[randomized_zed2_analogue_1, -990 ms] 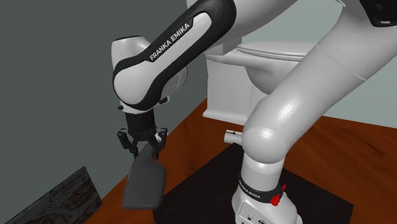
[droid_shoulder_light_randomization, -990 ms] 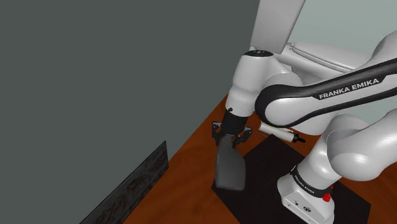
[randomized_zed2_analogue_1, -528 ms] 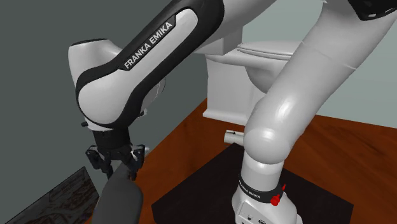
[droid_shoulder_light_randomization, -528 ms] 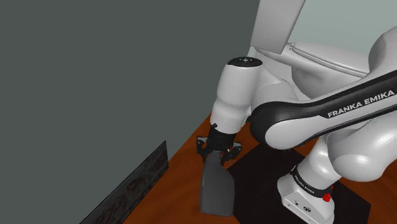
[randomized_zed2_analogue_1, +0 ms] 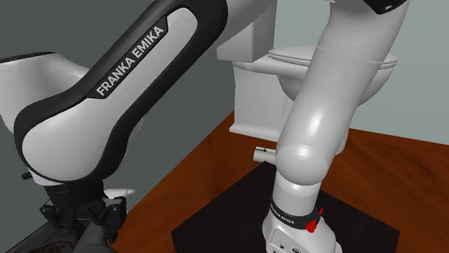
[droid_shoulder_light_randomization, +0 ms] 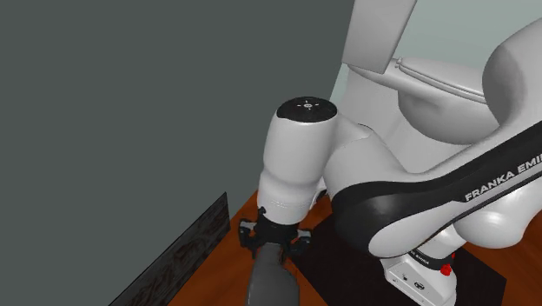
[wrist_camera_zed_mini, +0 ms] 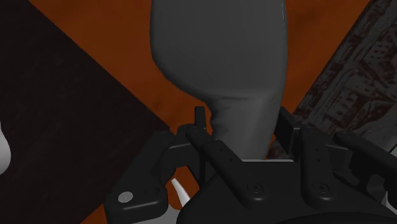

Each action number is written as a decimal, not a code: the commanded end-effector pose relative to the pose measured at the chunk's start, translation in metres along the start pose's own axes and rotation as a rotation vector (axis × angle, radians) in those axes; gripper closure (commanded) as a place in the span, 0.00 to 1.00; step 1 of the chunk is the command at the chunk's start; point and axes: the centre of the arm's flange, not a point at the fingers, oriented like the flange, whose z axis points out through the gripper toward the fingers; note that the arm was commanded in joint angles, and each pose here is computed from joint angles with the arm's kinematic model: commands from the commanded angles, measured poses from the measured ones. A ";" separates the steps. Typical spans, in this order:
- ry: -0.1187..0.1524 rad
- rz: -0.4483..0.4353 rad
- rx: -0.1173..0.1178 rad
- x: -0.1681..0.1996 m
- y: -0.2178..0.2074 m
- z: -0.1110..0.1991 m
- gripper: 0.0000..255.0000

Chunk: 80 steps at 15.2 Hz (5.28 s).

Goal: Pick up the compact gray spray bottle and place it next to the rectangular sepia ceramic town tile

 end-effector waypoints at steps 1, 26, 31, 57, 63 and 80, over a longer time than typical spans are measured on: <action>-0.001 0.002 0.001 -0.023 -0.012 0.001 1.00; -0.001 0.002 0.001 -0.302 -0.159 0.019 1.00; -0.001 0.002 0.001 -0.301 -0.160 0.045 1.00; -0.001 0.002 0.001 -0.294 -0.160 0.182 1.00; -0.001 0.002 0.001 -0.293 -0.160 0.214 1.00; -0.001 0.002 0.001 -0.290 -0.160 0.272 1.00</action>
